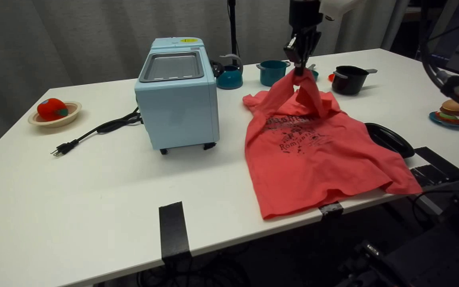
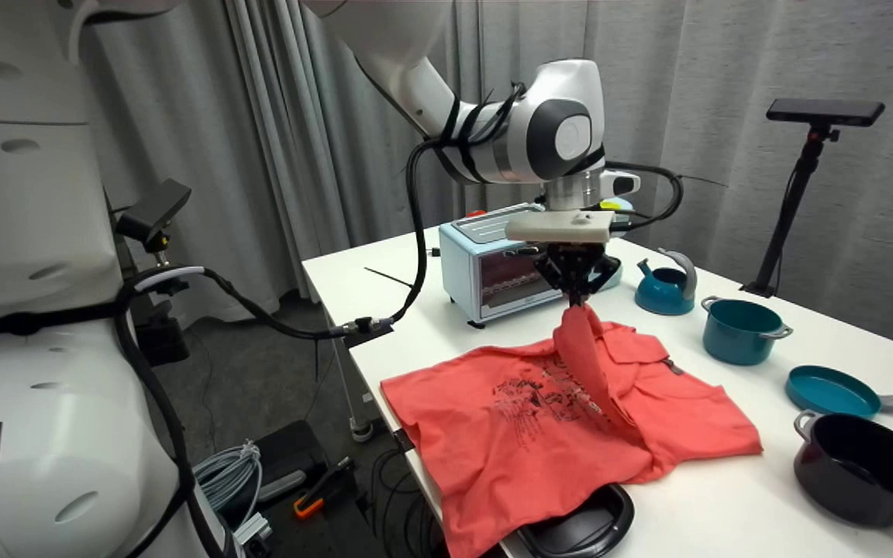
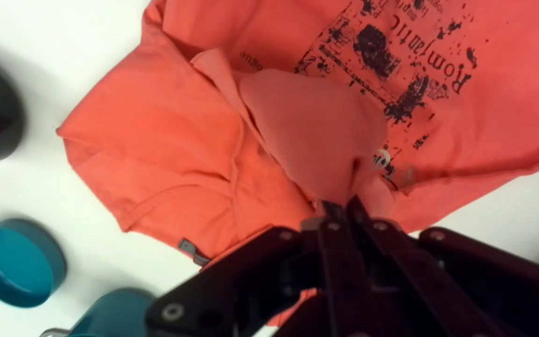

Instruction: Unfold the orange shirt

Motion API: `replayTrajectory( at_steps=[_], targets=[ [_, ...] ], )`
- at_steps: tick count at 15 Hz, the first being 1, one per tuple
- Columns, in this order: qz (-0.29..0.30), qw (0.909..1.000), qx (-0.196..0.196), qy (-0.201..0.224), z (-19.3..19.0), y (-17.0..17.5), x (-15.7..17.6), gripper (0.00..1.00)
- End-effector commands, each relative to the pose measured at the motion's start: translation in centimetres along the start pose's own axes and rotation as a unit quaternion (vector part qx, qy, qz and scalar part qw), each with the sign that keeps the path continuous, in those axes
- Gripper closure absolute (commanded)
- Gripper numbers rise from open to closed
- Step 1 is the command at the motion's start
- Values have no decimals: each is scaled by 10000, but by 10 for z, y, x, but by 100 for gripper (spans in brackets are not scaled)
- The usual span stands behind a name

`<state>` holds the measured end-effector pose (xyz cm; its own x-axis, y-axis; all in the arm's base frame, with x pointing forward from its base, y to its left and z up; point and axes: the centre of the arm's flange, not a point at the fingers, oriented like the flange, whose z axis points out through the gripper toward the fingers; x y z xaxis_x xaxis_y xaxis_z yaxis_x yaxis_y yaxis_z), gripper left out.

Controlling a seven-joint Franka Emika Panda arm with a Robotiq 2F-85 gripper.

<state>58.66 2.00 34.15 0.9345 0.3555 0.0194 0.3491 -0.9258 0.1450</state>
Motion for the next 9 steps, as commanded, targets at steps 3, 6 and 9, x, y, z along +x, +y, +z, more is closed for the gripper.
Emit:
replayTrajectory(
  at_steps=[3, 6, 9],
  targets=[
    [-97, 9973, -492, 534, -34, -18, 9, 99],
    [-286, 9954, -548, 738, -45, -30, 18, 99],
    [-480, 9930, -514, 953, -53, -48, 29, 99]
  ],
)
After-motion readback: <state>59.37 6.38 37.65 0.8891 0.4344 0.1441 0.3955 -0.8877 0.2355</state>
